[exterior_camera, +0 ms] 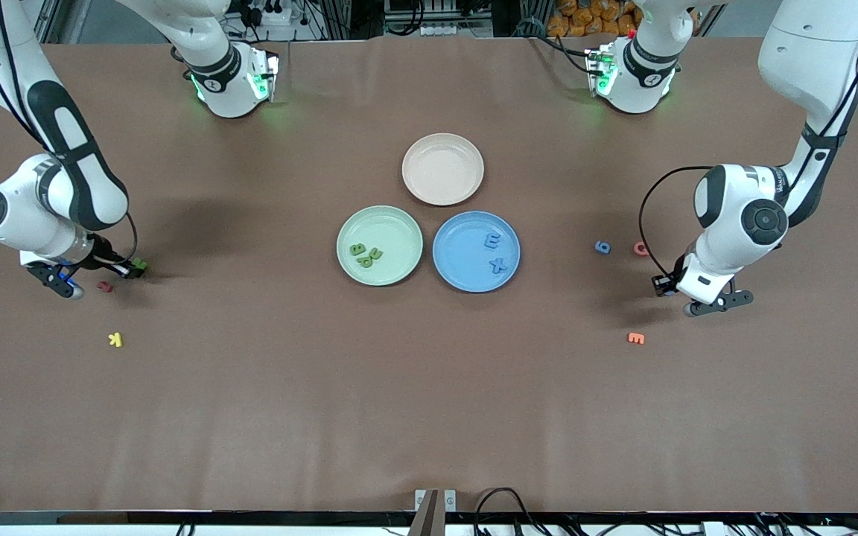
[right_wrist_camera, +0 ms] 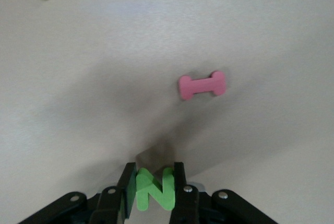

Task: Sort letters by color into matching plates
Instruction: 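Place the N on the green plate while the left gripper places the c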

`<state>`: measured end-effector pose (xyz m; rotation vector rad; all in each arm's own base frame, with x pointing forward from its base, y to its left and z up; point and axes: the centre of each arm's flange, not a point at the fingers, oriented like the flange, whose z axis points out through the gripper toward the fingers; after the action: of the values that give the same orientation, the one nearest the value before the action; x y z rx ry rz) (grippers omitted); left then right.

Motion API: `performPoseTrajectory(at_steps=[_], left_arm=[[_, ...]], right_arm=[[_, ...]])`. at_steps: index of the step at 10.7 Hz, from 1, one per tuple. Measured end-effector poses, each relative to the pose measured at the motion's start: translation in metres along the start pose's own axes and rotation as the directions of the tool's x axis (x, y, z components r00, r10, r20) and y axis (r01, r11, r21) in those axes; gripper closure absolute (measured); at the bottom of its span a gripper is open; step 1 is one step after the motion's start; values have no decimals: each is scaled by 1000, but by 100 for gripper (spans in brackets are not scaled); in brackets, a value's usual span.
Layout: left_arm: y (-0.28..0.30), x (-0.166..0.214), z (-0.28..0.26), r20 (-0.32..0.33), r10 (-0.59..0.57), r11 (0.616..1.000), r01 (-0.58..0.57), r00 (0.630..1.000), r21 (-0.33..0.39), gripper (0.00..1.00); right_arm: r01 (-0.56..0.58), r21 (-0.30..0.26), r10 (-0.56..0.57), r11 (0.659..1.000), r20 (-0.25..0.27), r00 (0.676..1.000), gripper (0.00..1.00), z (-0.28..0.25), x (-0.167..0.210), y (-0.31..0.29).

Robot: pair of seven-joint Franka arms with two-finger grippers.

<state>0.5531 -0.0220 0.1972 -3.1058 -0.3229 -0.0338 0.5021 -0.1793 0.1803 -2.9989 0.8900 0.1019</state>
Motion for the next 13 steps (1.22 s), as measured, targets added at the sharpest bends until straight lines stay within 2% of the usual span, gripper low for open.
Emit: performPoseTrajectory(at_steps=[3,6,10,13], left_arm=[[24,-2,-21,5,16,1000,-16,1000,-6,64],[64,-15,-39,21,17,1000,-16,1000,-17,64],[136,-45,-69,56,-22,999,24,998,-23,64],[202,-81,-88,66,-61,997,65,996,-50,64]], right_arm=[[-7,13,7,1000,7,1000,67,-9,-6,-26],[6,22,-6,1000,10,1000,67,-23,-24,-79],[85,23,-84,996,-5,996,67,-33,-74,-176],[89,21,-89,996,-10,996,67,-37,-120,-241]])
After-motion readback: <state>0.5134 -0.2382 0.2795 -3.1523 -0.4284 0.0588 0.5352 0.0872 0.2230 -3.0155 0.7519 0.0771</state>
